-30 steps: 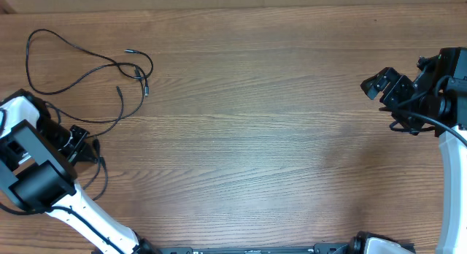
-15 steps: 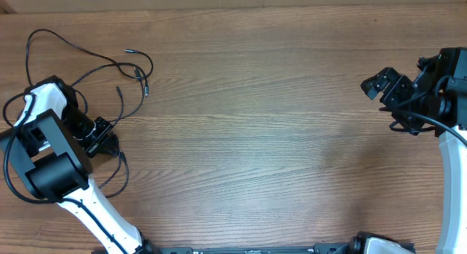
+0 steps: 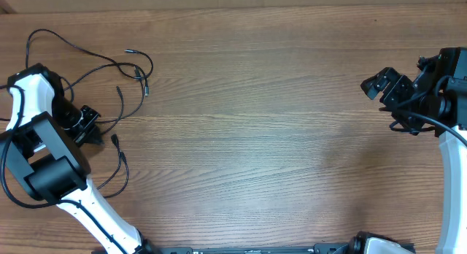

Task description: Untangle cables

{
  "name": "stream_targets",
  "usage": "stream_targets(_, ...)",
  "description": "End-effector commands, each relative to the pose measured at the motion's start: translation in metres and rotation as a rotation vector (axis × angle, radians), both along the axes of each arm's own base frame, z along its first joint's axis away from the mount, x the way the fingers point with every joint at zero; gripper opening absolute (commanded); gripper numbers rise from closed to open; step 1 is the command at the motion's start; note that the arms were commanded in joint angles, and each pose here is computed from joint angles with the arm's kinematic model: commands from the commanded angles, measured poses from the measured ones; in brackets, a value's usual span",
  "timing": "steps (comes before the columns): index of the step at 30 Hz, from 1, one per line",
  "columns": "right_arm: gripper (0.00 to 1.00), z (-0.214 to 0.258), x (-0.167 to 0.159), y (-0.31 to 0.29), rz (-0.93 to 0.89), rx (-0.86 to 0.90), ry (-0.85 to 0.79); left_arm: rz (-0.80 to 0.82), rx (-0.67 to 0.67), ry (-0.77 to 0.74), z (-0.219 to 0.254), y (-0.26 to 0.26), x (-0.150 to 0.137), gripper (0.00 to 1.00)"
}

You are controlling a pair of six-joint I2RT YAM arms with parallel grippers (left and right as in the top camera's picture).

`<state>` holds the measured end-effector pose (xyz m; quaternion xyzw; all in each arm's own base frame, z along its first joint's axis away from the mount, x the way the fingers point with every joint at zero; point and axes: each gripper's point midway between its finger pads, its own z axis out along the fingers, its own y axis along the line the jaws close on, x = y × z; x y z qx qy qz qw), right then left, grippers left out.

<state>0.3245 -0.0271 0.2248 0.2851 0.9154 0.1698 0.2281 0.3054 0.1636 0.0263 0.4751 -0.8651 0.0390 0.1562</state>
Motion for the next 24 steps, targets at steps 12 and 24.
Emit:
stream_targets(12,1.00,0.014,0.004,-0.002,-0.005,-0.016,-0.042,0.190,0.335,0.142,-0.010,0.101,-0.067,0.04)
stream_targets(24,1.00,0.014,0.004,-0.002,-0.005,-0.016,-0.042,0.298,0.247,0.021,0.002,0.124,-0.069,0.04)
